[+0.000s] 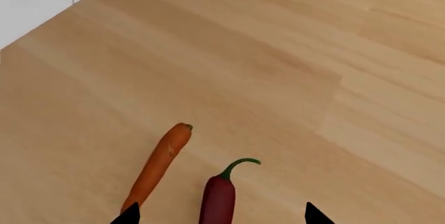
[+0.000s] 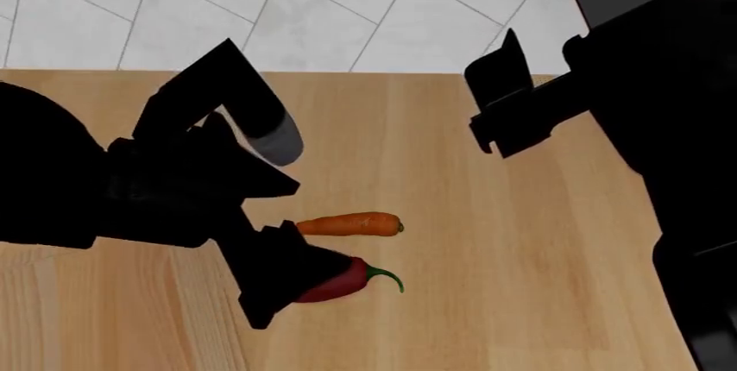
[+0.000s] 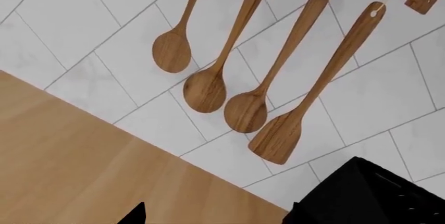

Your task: Clear the non-vegetable object off the cutting board and place the vegetables onto it.

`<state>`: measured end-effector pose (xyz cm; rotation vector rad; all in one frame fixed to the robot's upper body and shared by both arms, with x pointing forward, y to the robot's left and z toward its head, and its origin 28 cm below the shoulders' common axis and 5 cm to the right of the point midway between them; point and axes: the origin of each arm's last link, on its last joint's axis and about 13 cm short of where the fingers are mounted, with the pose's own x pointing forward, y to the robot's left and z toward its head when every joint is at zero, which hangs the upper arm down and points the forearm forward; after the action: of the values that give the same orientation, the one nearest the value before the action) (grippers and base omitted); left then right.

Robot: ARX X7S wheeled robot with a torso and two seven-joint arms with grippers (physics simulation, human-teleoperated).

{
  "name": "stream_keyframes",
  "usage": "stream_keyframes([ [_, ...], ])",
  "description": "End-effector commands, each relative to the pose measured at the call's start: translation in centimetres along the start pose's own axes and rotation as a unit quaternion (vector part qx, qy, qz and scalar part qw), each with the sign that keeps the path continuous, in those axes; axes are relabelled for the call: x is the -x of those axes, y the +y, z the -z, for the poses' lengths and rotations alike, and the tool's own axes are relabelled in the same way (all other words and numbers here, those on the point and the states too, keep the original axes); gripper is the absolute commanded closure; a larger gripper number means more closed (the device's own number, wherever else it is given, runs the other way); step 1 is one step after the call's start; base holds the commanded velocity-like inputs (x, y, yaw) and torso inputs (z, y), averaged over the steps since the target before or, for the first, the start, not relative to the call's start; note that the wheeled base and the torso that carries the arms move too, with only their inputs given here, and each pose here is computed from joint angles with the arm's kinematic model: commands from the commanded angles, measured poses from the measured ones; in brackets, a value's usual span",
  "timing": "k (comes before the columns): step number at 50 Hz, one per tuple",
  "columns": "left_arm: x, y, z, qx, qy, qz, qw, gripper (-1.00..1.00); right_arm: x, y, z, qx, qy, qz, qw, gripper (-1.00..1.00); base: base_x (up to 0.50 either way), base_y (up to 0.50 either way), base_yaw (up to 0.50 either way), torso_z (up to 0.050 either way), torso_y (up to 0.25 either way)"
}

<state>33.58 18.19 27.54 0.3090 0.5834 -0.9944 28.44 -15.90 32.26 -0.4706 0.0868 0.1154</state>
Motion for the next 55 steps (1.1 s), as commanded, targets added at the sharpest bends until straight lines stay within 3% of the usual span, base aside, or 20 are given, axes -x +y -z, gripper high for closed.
stream_keyframes([
  [1,-1.2,0.2,1.1,0.016,0.0,0.005,1.0,-1.0,0.2,0.2,0.1,-0.001,-0.002,-0.003,1.0,-1.0,0.0,0.0,0.0,0.0,0.0],
  [35,-4.7,0.9,4.6,0.08,0.005,0.021,0.997,-1.0,0.3,0.3,0.6,-0.008,0.001,-0.005,1.0,-1.0,0.0,0.0,0.0,0.0,0.0],
  [55,-6.7,0.8,6.6,0.09,0.029,0.016,0.995,-1.0,0.5,0.3,0.8,-0.012,0.002,-0.004,1.0,-1.0,0.0,0.0,0.0,0.0,0.0],
])
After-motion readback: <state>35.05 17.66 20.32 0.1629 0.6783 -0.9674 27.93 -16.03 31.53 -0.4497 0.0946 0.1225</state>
